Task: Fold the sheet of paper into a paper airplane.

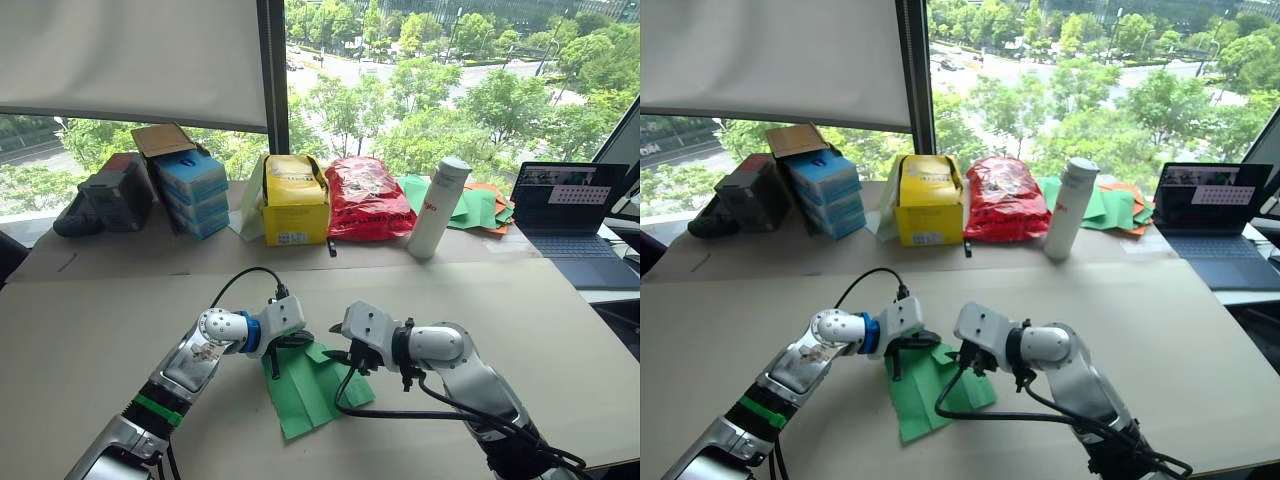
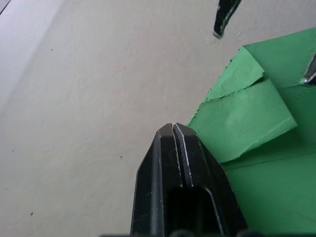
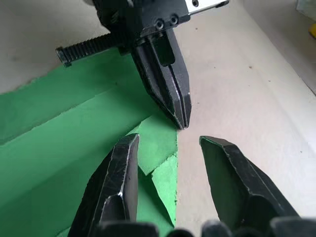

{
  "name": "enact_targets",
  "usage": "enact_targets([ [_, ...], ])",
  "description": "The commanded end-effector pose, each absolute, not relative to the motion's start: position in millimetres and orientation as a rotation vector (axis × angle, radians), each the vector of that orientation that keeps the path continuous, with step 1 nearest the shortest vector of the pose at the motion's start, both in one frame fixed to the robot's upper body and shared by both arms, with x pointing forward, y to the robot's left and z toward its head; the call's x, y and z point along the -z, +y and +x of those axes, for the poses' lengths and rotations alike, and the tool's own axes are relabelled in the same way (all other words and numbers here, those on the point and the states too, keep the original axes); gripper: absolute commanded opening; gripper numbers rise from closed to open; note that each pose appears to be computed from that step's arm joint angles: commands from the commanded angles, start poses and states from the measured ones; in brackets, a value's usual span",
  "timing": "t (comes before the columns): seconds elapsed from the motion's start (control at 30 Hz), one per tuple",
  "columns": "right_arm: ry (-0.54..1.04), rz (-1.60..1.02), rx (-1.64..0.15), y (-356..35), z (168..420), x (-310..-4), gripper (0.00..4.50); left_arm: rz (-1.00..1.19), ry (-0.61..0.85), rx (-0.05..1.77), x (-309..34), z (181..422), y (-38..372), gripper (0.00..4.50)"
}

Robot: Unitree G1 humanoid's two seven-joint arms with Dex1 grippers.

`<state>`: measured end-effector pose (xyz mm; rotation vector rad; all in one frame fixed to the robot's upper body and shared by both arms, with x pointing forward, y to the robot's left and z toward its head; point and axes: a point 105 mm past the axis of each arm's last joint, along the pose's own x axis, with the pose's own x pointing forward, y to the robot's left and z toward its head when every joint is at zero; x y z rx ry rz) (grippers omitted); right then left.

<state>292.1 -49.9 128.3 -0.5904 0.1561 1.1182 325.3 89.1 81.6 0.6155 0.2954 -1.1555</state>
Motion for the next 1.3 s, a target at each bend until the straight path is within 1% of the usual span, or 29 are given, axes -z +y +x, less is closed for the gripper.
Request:
enact_targets([
  [0.03, 0.132, -0.541, -1.127, -46.3, 292.2, -142.0, 1.72, 0.630, 0.371, 1.157, -62.2, 321.7, 93.2, 0.00],
  [0.07, 0.136, -0.527, -1.129, -44.8, 292.6, -142.2, 1.42, 0.630, 0.370, 1.157, -62.7, 322.1, 93.0, 0.00],
  [0.2, 0.182, -0.521, -1.088, -36.1, 302.9, -125.8, 0.04, 0.633, 0.364, 1.150, -65.2, 323.9, 95.0, 0.00],
  [0.5, 0.227, -0.532, -1.095, -21.2, 309.9, -101.1, 0.04, 0.631, 0.358, 1.152, -65.7, 324.2, 93.1, 0.00],
  [0.7, 0.413, -0.561, -1.038, -33.4, 315.0, -62.2, 0.04, 0.631, 0.352, 1.152, -66.8, 324.5, 92.0, 0.00],
  [0.83, 0.521, -0.566, -1.010, -43.4, 314.1, -43.5, 0.04, 0.630, 0.350, 1.155, -66.4, 323.5, 91.0, 0.00],
  [1.07, 0.579, -0.573, -1.004, -54.2, 308.8, -35.5, 0.04, 0.632, 0.350, 1.154, -65.5, 323.1, 90.8, 0.00],
  [1.3, 0.626, -0.578, -0.974, -74.0, 300.7, -31.1, 0.04, 0.631, 0.351, 1.153, -65.1, 323.1, 91.1, 0.00],
])
